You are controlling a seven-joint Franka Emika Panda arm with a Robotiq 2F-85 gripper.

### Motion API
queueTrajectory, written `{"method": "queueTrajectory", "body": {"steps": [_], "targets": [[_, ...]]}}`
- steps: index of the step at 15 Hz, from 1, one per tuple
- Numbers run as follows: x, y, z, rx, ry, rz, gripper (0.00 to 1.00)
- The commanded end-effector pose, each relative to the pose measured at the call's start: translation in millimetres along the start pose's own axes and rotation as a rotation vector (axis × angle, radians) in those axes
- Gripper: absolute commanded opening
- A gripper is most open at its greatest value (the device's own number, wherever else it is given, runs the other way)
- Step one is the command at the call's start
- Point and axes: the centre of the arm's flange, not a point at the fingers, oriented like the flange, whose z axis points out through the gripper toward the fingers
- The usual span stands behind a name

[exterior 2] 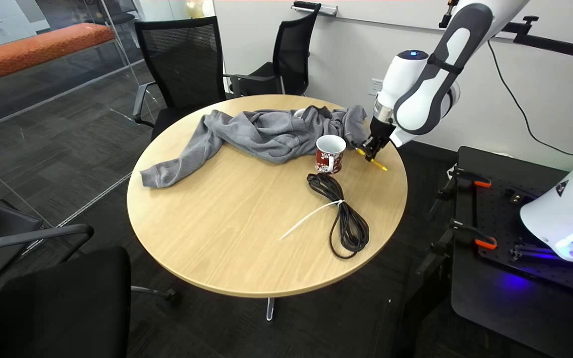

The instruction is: Pick up the pen from the table and put it in the mug cup.

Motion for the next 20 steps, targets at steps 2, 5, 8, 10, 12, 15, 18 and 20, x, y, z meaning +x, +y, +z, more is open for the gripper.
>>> {"method": "queueTrajectory", "body": {"steps": [2, 5, 8, 10, 12, 15, 18, 20], "targets": [[-3, 3, -56, -0.023, 0.022, -0.034, 0.03], [4, 8, -82, -0.034, 0.050, -0.058, 0.03], [16, 10, -109, -0.029, 0.052, -0.107, 0.03], [23, 9, -123, -0.033, -0.001, -0.128, 0.03], [27, 4, -141, -0.036, -0.048, -0.145, 0.03], [34, -8, -174, -0.055, -0.058, -0.159, 0.03], [39, -19, -197, -0.052, -0.027, -0.242, 0.03], [41, -26, -205, -0.021, 0.010, -0.305, 0.03]]}}
